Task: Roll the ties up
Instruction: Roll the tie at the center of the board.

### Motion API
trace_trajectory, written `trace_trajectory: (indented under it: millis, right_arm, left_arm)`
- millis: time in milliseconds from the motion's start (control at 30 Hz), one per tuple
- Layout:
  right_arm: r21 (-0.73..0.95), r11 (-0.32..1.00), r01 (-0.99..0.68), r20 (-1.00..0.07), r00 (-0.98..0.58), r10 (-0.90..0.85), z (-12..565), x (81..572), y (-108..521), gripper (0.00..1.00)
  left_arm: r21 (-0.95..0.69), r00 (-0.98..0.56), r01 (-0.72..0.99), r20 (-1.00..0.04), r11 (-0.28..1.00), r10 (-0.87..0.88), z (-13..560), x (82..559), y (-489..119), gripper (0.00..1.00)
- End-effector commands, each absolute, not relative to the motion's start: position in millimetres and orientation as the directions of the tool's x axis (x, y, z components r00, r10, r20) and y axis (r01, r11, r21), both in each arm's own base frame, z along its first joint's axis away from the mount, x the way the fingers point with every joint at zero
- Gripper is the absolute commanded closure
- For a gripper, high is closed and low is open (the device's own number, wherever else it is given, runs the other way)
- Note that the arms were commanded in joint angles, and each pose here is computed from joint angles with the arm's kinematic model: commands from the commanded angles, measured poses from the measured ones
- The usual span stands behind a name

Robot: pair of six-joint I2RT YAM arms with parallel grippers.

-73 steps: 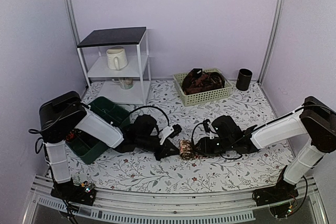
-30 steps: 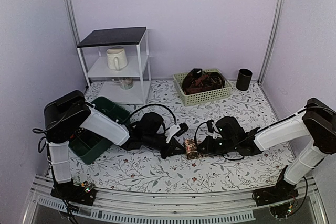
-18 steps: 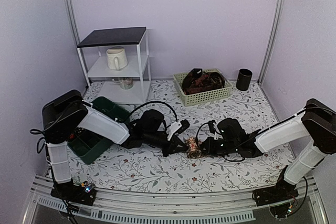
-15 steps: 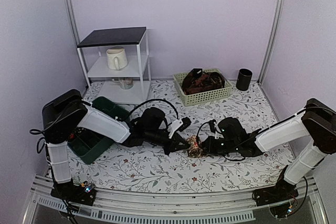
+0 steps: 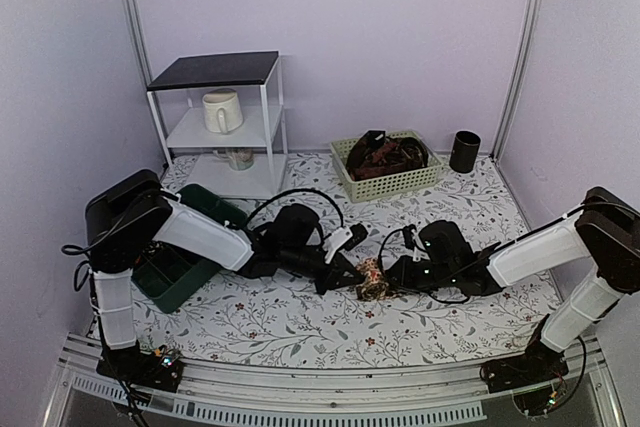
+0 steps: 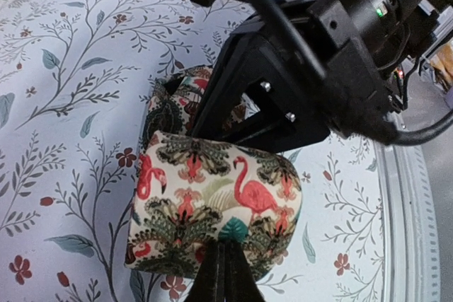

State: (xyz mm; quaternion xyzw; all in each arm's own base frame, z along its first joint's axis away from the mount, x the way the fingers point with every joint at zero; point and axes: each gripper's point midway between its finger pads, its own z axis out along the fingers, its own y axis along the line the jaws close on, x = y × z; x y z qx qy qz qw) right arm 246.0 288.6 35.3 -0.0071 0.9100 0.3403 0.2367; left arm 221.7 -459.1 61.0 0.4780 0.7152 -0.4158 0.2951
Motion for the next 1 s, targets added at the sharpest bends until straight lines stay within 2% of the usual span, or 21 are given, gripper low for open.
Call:
trace_trajectory:
  millis: [0, 267, 567, 767, 967]
  right_arm:
    - [0.594, 0.783, -0.184, -0.48, -0.862, 0.162, 45, 253, 277, 0.86]
    - [0.573, 0.805, -0.151, -0.491, -0.85, 0.19, 49, 253, 262, 0.74]
    - [0.621, 0.763, -0.179, -0.502, -0.839, 0.211, 78, 251, 263, 0.59]
    - [0.654, 0.726, -0.214, -0.489, -0.851, 0.19, 89, 253, 280, 0.42]
    - [0.645, 0.737, -0.199, -0.456, -0.875, 0.163, 74, 256, 289, 0.38]
  left_arm:
    - [-0.315, -0.364, 0.931, -0.812, 0.182, 0.457, 58, 219, -466, 1.0]
    - [-0.312, -0.361, 0.932, -0.808, 0.182, 0.466, 58, 222, -470, 1.0]
    - [-0.305, -0.36, 0.933, -0.803, 0.191, 0.475, 55, 227, -474, 1.0]
    - [-0.304, -0.358, 0.934, -0.806, 0.19, 0.472, 57, 228, -478, 1.0]
    - [-0.303, -0.359, 0.933, -0.806, 0.192, 0.472, 55, 228, -479, 1.0]
